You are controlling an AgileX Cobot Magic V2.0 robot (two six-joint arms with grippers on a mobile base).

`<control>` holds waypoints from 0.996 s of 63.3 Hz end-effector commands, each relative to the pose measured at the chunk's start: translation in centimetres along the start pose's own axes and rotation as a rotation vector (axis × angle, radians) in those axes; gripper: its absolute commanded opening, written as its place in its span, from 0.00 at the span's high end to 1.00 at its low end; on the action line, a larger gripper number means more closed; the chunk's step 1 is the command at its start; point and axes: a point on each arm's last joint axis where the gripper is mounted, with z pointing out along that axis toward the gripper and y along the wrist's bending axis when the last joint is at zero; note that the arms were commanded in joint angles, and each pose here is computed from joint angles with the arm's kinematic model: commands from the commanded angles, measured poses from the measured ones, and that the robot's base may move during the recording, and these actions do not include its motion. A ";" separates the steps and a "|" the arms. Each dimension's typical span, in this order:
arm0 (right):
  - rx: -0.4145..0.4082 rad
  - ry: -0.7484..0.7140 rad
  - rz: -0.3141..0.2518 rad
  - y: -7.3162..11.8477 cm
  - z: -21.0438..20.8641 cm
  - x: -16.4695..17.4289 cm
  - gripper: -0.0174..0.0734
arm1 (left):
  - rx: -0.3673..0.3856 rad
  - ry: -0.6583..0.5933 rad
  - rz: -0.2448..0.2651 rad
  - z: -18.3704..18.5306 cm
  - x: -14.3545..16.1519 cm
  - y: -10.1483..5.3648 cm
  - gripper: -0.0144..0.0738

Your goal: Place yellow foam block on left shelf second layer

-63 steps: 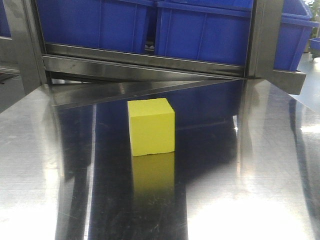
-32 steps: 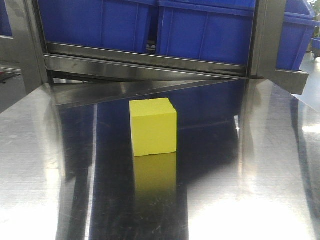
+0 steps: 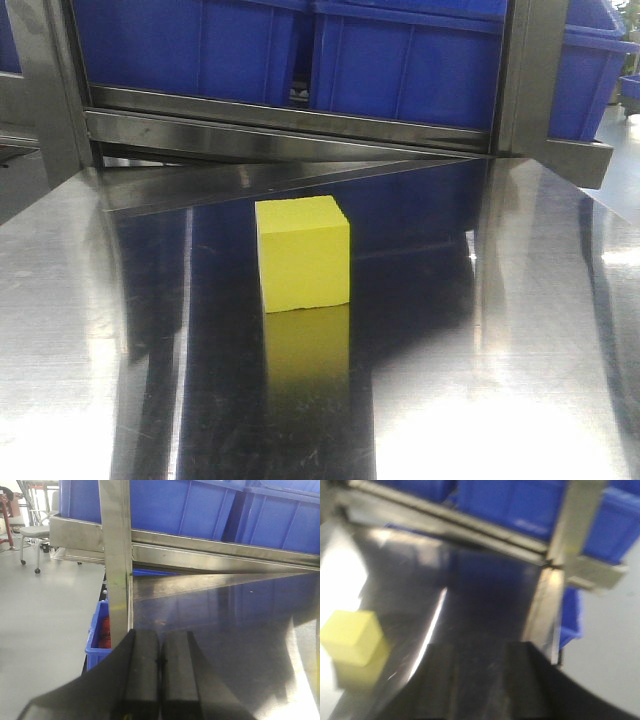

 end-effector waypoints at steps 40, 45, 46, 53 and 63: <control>-0.061 0.544 0.173 11.1 16.3 -6.6 0.12 | 0.019 -0.072 -0.014 0.0 0.1 -0.1 0.68; -0.068 0.550 0.168 12.8 17.7 -6.9 0.12 | 0.019 -0.072 -0.014 0.0 0.1 -0.1 0.68; -0.070 0.549 0.170 12.9 17.8 -7.0 0.12 | 0.019 -0.072 -0.014 0.0 0.1 -0.1 0.68; -0.091 0.550 0.186 15.0 19.1 -7.3 0.12 | 0.019 -0.072 -0.014 0.0 0.1 -0.1 0.68; -0.089 0.585 0.169 16.3 20.8 -6.5 0.12 | 0.019 -0.072 -0.014 0.0 0.1 -0.1 0.68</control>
